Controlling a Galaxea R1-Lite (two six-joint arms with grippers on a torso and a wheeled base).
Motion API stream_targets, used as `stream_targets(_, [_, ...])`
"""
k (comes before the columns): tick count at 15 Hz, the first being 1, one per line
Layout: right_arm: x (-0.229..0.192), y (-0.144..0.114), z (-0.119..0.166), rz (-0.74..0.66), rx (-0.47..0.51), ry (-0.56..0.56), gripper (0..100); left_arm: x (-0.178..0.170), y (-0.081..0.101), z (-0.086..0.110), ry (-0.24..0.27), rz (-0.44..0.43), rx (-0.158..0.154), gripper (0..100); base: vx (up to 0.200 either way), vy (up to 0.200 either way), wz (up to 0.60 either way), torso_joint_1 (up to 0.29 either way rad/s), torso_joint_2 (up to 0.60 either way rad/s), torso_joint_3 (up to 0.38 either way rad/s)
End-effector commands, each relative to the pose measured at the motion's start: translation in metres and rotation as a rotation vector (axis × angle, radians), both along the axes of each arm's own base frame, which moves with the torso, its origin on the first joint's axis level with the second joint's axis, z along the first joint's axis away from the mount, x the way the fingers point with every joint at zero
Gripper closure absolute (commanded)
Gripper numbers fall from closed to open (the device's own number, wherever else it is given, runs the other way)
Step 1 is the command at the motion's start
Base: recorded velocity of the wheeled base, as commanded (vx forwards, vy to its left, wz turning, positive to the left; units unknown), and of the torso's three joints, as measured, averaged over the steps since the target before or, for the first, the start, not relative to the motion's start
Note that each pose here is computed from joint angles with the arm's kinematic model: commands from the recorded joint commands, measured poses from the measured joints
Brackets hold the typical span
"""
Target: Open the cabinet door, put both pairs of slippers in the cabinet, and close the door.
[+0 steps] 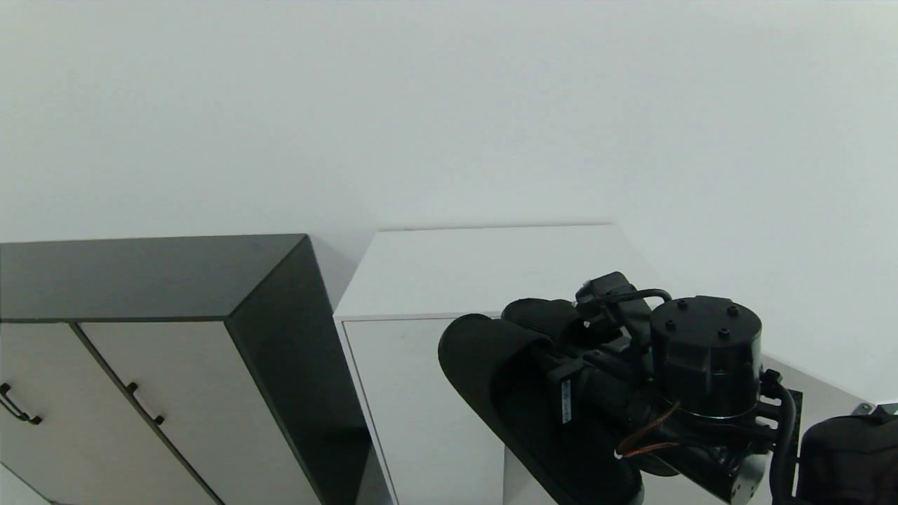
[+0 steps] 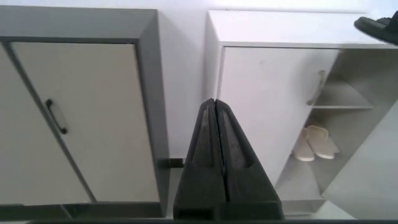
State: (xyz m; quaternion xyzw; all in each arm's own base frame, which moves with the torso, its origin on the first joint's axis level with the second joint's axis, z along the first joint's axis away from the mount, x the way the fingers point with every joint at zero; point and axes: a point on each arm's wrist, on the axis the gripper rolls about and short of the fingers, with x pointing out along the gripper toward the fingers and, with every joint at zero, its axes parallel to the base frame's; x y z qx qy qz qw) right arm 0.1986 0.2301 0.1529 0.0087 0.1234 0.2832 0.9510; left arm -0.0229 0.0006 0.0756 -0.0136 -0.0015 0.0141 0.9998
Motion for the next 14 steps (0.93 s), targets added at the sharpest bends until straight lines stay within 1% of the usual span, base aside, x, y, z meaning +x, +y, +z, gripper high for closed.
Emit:
stream_targets(1, [-0.0007,0.0004,-0.0014,0.003,-0.004,0.002,100,0.0001,0.0000,0.0001,0.001,0.001,0.000,100,0.000,-0.200,0.00,0.002,0.00,0.002])
stream_targets(8, [-0.0003,0.0002,-0.0033,0.001,-0.004,0.002,100,0.0001,0.0000,0.0001,0.001,0.001,0.000,100,0.000,-0.200,0.00,0.004,0.00,0.000])
stream_targets(14, [0.0006,0.0001,-0.0031,0.009,0.007,-0.004,100,0.0001,0.0000,0.0001,0.001,0.002,0.000,100,0.000,0.000,0.00,0.000,0.00,0.000])
